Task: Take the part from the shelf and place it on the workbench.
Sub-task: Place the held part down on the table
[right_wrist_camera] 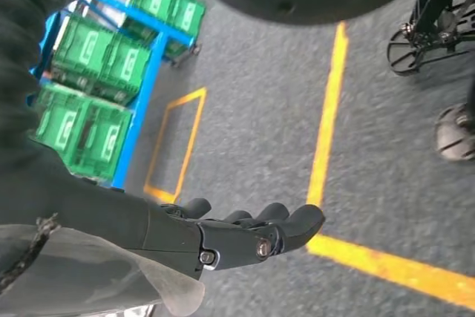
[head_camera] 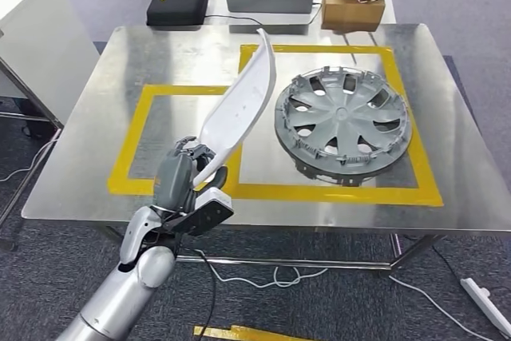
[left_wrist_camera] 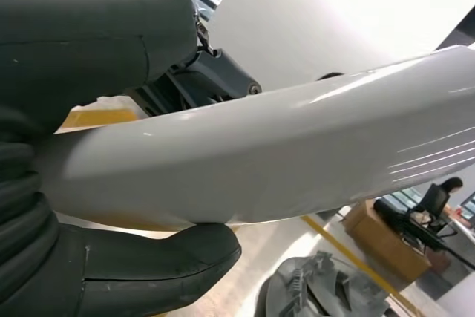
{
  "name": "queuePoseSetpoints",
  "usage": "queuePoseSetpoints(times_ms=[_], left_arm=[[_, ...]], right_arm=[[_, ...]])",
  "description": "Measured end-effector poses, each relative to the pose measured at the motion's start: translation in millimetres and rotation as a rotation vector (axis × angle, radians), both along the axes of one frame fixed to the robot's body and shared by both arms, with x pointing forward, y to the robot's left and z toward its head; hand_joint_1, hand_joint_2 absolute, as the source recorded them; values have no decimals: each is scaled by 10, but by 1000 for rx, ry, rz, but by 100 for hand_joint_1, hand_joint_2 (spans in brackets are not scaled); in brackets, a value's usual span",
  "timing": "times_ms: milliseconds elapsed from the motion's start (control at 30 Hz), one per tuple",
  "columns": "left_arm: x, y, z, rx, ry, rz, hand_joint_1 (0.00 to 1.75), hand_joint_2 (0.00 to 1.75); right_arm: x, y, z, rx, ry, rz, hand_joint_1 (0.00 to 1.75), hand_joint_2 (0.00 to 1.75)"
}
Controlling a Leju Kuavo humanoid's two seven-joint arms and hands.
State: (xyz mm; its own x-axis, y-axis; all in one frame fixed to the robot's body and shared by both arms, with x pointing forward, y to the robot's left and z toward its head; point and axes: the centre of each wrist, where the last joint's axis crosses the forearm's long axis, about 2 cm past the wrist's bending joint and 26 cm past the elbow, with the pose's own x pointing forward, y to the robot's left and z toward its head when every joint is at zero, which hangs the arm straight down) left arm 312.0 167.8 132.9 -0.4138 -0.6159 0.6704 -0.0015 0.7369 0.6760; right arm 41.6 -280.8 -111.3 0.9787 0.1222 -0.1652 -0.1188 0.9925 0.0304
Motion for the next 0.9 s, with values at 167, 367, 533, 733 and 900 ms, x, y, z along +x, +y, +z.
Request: queuePoseSetpoints(times_ms=[167, 367, 533, 733, 900], left_arm=[[-4, -2, -45, 9, 17, -2, 175, 175], [23, -19, -41, 3, 19, 4, 175, 175], [17, -29, -42, -3, -1, 25, 175, 175], [-54, 83, -156, -10, -16, 104, 175, 175], [-109, 206, -247, -23, -15, 154, 175, 175]], right_arm=[[-35, 2, -4, 3, 6, 0, 0, 175], [-7, 29, 0, 9, -1, 1, 0, 175], [15, 28, 2, 10, -31, 1, 0, 175], [-42, 28, -4, 6, -26, 1, 0, 175], [-69, 40, -7, 8, -26, -3, 0, 175]])
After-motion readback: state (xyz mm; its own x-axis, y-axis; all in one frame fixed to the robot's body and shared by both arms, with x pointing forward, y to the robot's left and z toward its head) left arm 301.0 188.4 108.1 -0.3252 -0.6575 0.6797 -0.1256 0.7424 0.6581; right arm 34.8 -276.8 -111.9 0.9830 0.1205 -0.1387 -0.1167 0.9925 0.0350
